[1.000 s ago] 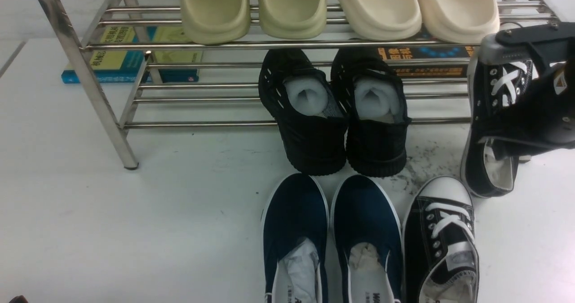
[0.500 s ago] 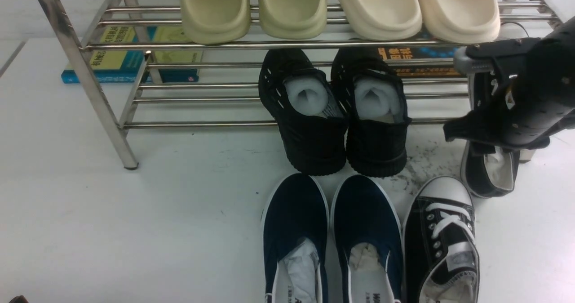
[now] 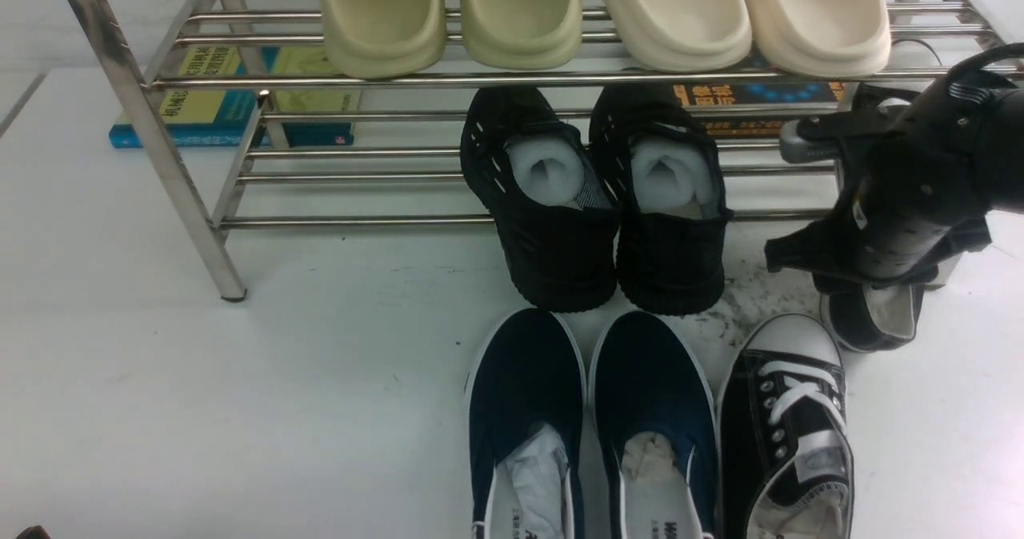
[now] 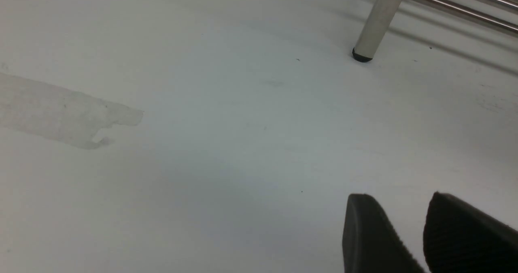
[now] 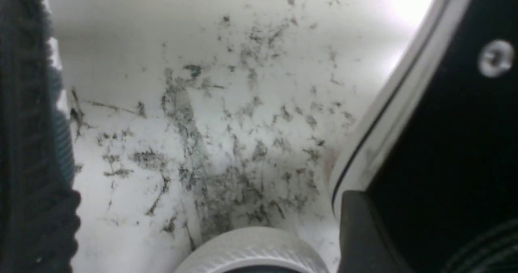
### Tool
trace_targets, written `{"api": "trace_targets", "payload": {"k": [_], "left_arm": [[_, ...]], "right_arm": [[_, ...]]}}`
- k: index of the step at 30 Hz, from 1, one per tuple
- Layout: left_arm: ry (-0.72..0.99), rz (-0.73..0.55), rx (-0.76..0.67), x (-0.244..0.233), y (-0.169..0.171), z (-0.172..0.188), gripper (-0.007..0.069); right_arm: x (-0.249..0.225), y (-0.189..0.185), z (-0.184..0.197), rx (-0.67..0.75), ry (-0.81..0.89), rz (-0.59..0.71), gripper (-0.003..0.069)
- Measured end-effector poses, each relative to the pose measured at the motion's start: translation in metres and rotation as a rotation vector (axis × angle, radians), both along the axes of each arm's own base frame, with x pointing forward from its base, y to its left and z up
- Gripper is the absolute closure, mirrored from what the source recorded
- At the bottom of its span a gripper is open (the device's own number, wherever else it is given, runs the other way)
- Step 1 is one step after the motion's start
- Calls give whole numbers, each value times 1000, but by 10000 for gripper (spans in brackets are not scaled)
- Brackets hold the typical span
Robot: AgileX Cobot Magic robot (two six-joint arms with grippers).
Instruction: Take the shoes off the shelf with your hand on the white table.
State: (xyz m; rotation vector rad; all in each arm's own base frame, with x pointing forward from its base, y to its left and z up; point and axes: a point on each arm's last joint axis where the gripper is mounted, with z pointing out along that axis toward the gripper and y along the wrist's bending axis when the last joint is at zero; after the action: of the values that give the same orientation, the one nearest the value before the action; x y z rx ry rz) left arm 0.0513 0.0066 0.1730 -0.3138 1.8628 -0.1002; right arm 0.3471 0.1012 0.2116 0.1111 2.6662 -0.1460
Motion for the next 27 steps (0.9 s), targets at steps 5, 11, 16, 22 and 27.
{"api": "trace_targets", "payload": {"k": [5,11,16,22,27], "left_arm": [[0,0,0,0,0,0,386],[0,0,0,0,0,0,386],[0,0,0,0,0,0,386],[0,0,0,0,0,0,386],[0,0,0,0,0,0,386]], "right_arm": [[1,-1,0,-28,-9,16,450],[-8,-7,20,-66,-19,33,659],[-25,-11,44,-52,8,64,659],[-45,-12,63,-9,68,105,659],[-72,-18,85,4,143,138,659]]}}
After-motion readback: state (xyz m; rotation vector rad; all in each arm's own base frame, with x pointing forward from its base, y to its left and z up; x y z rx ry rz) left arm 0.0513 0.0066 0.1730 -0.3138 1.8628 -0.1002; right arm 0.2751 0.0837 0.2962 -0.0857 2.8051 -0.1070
